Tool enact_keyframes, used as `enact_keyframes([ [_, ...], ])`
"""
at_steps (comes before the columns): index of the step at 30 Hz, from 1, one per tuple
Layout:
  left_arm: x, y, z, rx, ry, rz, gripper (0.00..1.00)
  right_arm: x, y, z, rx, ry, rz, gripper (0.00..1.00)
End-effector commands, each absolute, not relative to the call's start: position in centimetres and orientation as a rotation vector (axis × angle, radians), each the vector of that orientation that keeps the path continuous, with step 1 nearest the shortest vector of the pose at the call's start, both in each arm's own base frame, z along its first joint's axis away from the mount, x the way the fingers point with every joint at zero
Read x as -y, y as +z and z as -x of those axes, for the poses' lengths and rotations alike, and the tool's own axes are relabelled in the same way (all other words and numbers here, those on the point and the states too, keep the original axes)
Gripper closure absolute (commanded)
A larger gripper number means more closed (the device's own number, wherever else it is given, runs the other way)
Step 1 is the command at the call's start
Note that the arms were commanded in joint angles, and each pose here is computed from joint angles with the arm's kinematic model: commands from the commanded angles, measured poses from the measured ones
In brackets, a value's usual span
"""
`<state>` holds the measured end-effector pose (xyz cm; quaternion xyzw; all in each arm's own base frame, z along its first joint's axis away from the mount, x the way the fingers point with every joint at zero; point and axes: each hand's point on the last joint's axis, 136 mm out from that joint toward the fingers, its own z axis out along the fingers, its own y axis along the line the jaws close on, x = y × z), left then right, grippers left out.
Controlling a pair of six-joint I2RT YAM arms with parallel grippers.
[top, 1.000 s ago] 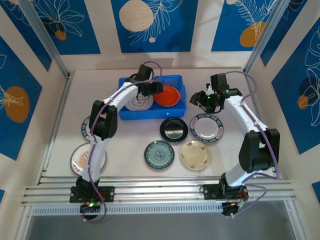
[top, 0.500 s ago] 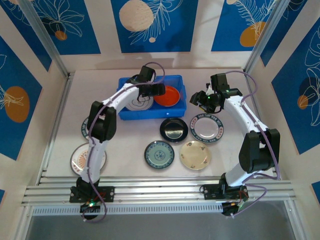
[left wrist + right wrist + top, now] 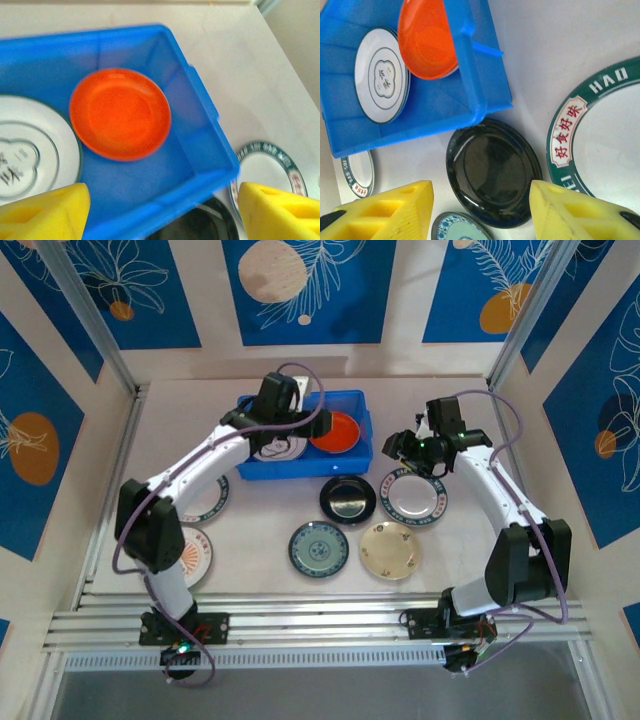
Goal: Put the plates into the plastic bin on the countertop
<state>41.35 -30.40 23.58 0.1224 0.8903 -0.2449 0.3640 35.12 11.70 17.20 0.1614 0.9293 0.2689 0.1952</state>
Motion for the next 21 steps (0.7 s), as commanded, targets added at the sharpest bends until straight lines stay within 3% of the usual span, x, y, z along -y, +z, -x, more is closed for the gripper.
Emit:
enact_keyframes([
  [1, 30.6, 22.1, -37.3, -2.333, -0.612, -0.429, 0.23, -12.6, 17.6, -33.5, -2.614, 0.791, -0.416, 0.46],
  [11, 31.3, 18.1, -28.1, -2.456, -0.805, -0.541, 0.27, -13.3, 14.3, -28.3, -2.738, 0.75, -0.38, 0.48],
  [21, 29.5, 16.8, -24.7, -2.513, -0.832, -0.567, 0.32, -15.3, 13.0, -24.8, -2.787, 0.794, -0.315, 0.49],
])
